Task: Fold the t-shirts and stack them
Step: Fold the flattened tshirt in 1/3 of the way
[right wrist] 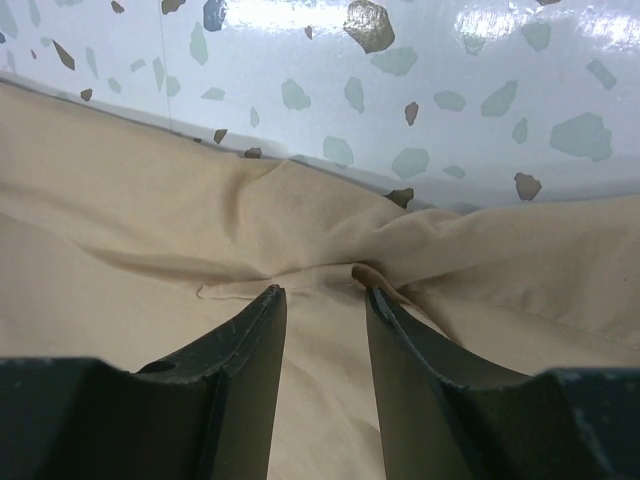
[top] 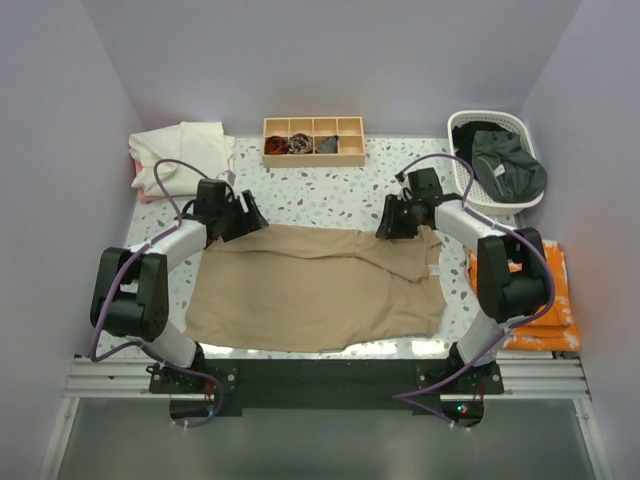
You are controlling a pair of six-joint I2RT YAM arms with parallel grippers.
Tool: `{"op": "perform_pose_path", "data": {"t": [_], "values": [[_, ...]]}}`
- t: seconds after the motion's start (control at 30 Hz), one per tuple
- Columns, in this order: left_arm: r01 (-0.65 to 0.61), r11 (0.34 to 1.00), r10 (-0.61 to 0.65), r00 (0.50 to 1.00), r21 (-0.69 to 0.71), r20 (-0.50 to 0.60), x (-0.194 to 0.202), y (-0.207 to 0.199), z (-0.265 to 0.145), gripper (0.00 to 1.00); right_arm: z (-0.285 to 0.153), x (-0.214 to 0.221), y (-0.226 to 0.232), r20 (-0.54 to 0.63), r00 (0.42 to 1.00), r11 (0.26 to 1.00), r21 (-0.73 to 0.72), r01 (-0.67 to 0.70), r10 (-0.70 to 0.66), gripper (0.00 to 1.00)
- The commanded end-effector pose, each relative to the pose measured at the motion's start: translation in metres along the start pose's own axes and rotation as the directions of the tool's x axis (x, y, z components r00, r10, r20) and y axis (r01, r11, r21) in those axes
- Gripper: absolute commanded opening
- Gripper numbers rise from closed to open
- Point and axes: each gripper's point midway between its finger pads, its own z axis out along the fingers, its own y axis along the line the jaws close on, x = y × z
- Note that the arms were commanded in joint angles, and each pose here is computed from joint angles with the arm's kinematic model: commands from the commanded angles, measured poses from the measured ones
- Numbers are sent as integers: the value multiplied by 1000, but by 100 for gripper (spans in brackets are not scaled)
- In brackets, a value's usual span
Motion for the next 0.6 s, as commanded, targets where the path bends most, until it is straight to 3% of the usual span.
{"op": "perform_pose_path", "data": {"t": [0.0,0.23,0.33,0.47,0.57], "values": [[-7,999,7,1000,34,28,-7,-7,3,75,2,-14,0,29,999,999,22,37,-38,41],[-10,999,9,1000,34,26,-6,-7,4,75,5,-9,-9,-1,999,995,82,49,-49,37],[-8,999,7,1000,32,22,-5,-6,4,74,6,-6,-10,-16,998,995,85,59,-58,26],[-9,999,8,1000,33,22,-5,-7,4,74,6,-6,-6,-17,998,995,70,68,-67,0],[-8,999,7,1000,31,24,-5,-6,3,74,-1,-7,-1,-2,997,994,66,82,-82,0]]}}
